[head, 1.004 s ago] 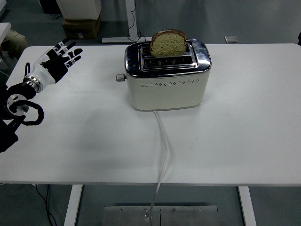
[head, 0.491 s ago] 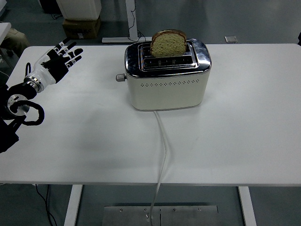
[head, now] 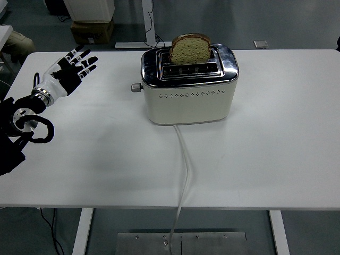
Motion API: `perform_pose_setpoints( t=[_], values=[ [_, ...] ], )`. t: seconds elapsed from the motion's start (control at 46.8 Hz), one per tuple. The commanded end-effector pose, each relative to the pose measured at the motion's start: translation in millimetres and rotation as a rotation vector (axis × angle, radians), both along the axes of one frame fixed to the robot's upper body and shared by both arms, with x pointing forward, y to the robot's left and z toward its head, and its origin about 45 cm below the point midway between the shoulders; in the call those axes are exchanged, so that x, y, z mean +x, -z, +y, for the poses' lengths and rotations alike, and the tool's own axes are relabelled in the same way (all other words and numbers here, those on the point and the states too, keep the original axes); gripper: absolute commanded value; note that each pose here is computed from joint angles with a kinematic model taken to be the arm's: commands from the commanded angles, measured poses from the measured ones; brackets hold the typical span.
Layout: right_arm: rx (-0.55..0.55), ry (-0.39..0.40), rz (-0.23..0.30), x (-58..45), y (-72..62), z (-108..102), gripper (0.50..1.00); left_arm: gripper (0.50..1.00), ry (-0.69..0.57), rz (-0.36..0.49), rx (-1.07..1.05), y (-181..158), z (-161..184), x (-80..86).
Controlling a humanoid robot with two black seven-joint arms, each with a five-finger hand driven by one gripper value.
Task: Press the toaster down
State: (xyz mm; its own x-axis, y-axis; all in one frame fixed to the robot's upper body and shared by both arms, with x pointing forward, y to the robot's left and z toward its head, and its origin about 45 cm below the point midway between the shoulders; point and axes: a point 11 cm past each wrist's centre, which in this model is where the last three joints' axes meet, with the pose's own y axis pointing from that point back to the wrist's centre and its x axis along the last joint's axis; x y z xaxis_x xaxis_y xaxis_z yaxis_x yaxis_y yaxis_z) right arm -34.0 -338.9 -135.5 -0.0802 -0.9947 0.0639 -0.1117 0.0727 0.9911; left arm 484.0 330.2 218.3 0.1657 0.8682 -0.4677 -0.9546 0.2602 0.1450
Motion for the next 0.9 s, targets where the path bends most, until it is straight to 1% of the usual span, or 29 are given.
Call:
perform_pose_setpoints(
  t=[0.0,0.235,0.342,0.406,0.449,0.534,0.641,0.748,0.769,0.876],
  values=[
    [0.000,0.000,0.000,0.0,0.0,0,1.000,1.000,0.003,-0.003,0.001,-2,-1,0.7],
    [0.000,0.000,0.000,0.0,0.0,0,1.000,1.000,0.026,-0.014,0.003,-10,-7,4.4],
    [0.000,0.000,0.000,0.0,0.0,0,1.000,1.000,0.050,-0.027,0.004,-22,-17,6.2],
    [0.000,0.000,0.000,0.0,0.0,0,1.000,1.000,0.074,-0.025,0.019,-34,-20,3.3],
    [0.000,0.000,0.000,0.0,0.0,0,1.000,1.000,0.088,-0.023,0.034,-43,-19,-1.2],
    [0.000,0.000,0.000,0.0,0.0,0,1.000,1.000,0.130,-0.041,0.049,-62,-30,-10.8],
    [-0.001,0.000,0.001,-0.2,-0.1,0,1.000,1.000,0.171,-0.051,0.071,-80,-37,-19.0],
    [0.000,0.000,0.000,0.0,0.0,0,1.000,1.000,0.186,-0.037,0.106,-92,-31,-20.2],
    [0.000,0.000,0.000,0.0,0.0,0,0.998,1.000,0.200,-0.038,0.131,-104,-29,-18.6],
    [0.000,0.000,0.000,0.0,0.0,0,1.000,1.000,0.250,-0.042,0.221,-116,-36,-16.9]
  ],
)
